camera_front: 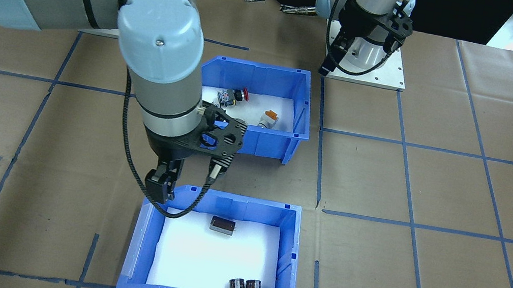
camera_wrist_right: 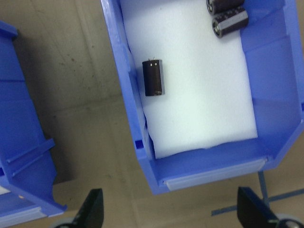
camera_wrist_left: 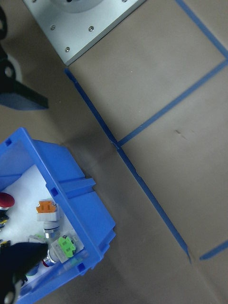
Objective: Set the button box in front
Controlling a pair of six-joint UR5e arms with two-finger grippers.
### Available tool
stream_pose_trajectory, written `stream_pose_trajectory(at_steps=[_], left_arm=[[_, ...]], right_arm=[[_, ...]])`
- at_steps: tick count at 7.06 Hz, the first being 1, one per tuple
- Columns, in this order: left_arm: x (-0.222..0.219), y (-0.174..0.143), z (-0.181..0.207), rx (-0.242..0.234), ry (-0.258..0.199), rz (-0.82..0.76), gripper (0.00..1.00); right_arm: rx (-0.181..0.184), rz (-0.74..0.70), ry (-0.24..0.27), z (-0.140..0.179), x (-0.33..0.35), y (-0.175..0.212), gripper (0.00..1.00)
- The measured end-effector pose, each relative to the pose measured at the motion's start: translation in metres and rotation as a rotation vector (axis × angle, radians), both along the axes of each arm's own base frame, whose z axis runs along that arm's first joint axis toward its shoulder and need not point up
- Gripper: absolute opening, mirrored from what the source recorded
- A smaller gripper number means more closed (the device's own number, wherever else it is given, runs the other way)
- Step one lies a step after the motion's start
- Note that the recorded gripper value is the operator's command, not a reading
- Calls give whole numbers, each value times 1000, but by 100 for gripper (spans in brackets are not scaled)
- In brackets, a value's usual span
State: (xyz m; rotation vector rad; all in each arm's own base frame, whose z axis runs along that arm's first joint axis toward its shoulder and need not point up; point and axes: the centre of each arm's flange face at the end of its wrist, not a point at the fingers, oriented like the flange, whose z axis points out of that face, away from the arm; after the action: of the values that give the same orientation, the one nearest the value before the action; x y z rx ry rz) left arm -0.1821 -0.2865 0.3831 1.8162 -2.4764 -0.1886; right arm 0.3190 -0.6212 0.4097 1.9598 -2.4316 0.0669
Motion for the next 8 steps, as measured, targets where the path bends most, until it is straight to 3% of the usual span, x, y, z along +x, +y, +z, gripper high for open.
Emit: stream_pose_trajectory(at_steps=[1, 3, 5, 8], left_arm=[[-26, 26, -16, 20, -6, 56, 97], [-53, 56, -49, 7, -1, 123, 97], [-61, 55, -65, 13, 2, 144, 97], [-80, 48, -79, -17, 20, 119, 97]], right_arm=[[0, 48, 1, -11, 30, -7, 100], [9, 131, 4, -36, 78, -13, 100], [38, 187, 16, -64, 95, -16, 100], [87, 211, 33, -101, 96, -11, 100]])
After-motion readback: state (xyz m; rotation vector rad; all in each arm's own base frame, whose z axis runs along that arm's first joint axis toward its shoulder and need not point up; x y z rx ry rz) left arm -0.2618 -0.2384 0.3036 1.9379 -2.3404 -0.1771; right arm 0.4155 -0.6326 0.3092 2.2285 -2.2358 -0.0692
